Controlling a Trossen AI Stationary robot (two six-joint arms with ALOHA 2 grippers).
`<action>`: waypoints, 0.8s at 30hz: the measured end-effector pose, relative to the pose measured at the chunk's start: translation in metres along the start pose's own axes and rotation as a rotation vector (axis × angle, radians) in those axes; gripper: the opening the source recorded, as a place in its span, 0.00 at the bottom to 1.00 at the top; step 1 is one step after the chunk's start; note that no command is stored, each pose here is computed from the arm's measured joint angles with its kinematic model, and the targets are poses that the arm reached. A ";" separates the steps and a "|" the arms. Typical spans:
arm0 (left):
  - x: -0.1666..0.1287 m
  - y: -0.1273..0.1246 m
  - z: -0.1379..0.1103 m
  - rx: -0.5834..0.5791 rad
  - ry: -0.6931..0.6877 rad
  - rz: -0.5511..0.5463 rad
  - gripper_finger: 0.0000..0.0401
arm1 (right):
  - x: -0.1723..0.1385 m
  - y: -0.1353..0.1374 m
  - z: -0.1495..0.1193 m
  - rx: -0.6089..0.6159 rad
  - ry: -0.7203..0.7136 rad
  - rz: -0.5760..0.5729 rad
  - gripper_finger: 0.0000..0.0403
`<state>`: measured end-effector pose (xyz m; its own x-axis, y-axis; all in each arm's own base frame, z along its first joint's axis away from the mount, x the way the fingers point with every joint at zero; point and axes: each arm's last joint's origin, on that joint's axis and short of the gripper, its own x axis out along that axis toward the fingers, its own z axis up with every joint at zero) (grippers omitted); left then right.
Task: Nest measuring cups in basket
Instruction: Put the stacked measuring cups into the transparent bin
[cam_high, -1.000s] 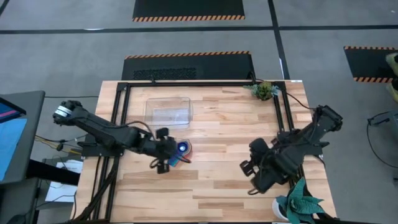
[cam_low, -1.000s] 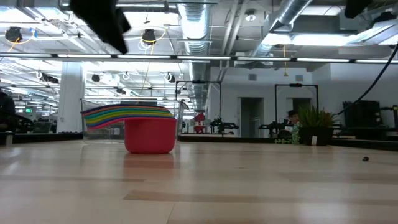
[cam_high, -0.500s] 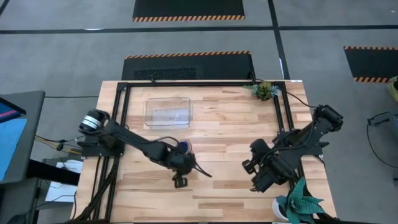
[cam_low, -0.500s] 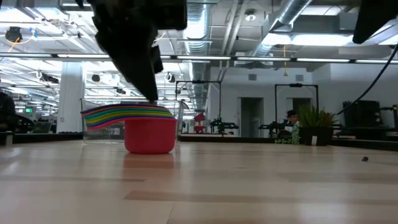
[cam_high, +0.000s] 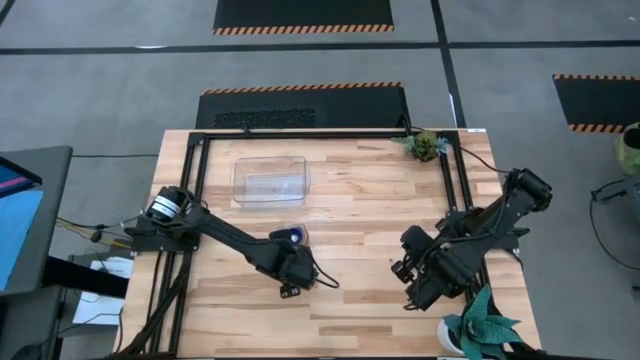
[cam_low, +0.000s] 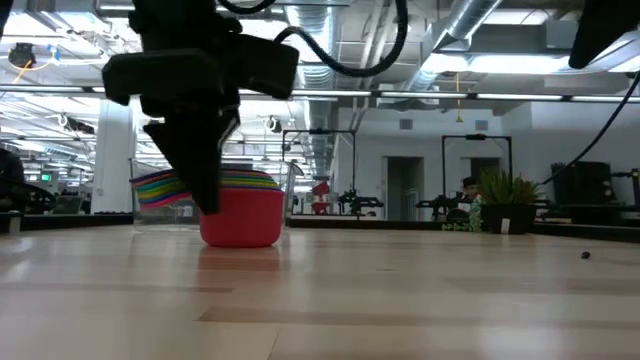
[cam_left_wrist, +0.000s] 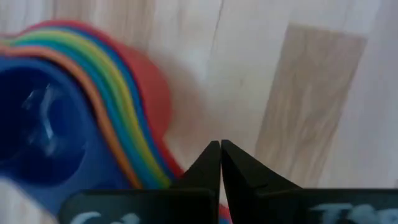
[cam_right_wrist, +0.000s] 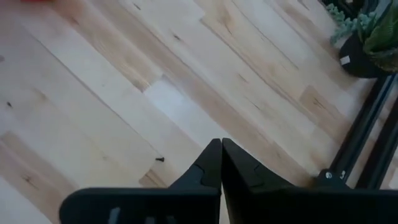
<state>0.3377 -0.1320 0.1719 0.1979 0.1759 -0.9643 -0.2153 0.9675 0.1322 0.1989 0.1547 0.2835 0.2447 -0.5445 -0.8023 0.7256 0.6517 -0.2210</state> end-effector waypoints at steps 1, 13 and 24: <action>0.000 0.001 -0.002 0.005 0.018 0.012 0.00 | 0.000 0.000 0.000 0.000 0.000 0.000 0.06; -0.002 0.014 -0.015 0.077 0.142 0.167 0.00 | -0.001 0.000 -0.001 0.036 0.001 0.003 0.05; -0.017 0.036 -0.015 0.091 0.154 0.267 0.00 | -0.001 0.001 -0.002 0.059 0.003 0.012 0.05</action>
<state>0.3121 -0.1029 0.1894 -0.0031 0.4029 -0.9152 -0.1521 0.9044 0.3987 0.1986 0.1568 0.2830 0.2517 -0.5347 -0.8067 0.7594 0.6258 -0.1779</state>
